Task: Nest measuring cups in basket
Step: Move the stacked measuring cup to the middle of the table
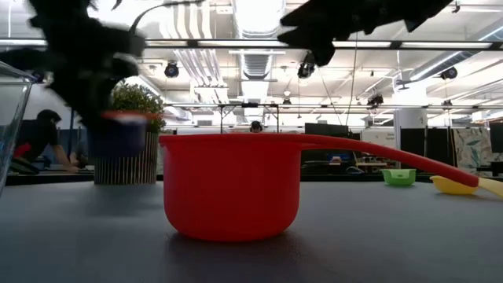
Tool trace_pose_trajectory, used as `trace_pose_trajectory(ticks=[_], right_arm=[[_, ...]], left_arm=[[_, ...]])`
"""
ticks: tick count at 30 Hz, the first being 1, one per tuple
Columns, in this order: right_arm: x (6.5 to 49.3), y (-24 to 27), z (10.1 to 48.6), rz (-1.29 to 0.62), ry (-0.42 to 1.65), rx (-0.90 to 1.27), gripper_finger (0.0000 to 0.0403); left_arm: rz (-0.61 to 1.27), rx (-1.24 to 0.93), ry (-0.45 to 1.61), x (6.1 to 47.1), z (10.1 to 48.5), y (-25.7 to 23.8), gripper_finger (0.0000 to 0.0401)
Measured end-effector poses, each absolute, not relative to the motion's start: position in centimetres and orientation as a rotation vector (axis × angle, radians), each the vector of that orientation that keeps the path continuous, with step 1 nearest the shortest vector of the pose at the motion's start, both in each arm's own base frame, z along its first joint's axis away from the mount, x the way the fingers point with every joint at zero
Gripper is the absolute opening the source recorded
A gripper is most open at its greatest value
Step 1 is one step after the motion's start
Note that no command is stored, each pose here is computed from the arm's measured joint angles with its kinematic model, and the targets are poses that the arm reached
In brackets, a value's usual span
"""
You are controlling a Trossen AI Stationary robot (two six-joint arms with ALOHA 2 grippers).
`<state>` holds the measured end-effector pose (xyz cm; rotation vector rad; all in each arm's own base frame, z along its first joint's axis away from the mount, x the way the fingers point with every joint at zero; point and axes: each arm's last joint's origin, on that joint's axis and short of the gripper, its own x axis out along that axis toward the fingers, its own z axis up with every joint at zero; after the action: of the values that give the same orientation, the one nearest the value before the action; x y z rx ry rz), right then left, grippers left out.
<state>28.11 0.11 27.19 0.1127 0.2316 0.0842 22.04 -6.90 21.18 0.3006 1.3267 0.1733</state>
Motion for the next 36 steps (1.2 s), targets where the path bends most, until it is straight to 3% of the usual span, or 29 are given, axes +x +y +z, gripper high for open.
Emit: trace_pose_trajectory(ticks=[5, 11, 24, 36], right_arm=[[26.7, 0.1, 28.2, 0.071, 0.22, 0.1, 0.0162], [25.1, -0.1, 28.0, -0.001, 0.241, 0.095, 0.0162], [22.2, -0.5, 27.0, -0.118, 0.217, 0.075, 0.0162], [22.0, -0.5, 26.8, -0.129, 0.243, 0.063, 0.0162]], left_arm=[[0.2, 0.3, 1.201, 24.7, 23.8, -6.0, 0.0007], [0.185, 0.277, 1.133, 28.3, 24.4, -4.0, 0.0007], [0.145, 0.269, 1.163, 36.3, 18.9, -0.6, 0.0006], [0.13, 0.266, 1.265, 38.9, 16.9, -0.1, 0.0021]])
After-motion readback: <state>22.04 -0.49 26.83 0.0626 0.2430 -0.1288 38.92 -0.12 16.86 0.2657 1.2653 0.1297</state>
